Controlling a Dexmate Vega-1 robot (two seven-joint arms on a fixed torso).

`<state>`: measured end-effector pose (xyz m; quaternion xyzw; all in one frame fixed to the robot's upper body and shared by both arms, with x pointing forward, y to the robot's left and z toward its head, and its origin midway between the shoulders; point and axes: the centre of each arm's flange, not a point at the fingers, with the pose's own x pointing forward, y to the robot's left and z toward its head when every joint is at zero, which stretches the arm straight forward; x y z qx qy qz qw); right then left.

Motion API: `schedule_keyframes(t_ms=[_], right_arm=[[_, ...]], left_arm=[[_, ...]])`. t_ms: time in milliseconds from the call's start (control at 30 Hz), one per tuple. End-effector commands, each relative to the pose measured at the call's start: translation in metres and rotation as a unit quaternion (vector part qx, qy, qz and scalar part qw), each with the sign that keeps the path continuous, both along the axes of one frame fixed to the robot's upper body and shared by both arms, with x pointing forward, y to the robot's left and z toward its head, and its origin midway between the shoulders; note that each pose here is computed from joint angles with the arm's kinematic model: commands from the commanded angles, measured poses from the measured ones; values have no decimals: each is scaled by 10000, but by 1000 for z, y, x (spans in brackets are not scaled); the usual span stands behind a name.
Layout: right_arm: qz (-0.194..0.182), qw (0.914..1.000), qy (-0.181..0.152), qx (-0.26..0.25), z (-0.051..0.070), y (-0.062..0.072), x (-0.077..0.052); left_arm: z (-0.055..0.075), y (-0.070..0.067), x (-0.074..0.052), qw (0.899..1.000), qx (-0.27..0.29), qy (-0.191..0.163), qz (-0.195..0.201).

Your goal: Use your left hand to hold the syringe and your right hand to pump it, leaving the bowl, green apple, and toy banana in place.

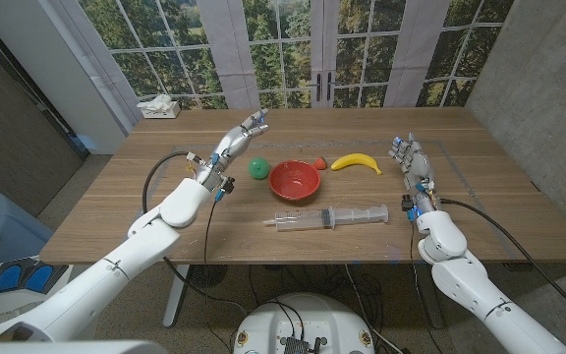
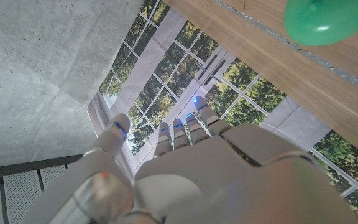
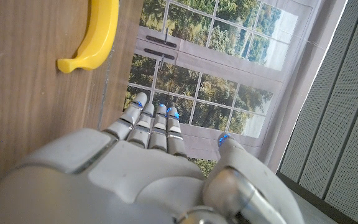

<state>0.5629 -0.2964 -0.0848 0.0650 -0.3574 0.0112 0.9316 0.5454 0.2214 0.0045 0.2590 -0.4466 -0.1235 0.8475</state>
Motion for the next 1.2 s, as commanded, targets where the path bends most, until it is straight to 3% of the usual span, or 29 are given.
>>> schedule_keyframes(t_ms=[33,1200], right_arm=[[-86,9999,-55,63,-6,0,-10],[-279,9992,-199,196,-14,-8,-23]], left_arm=[[-2,-10,-7,9994,334,-92,-71],[-6,-40,-15,9888,1461,-245,-177]])
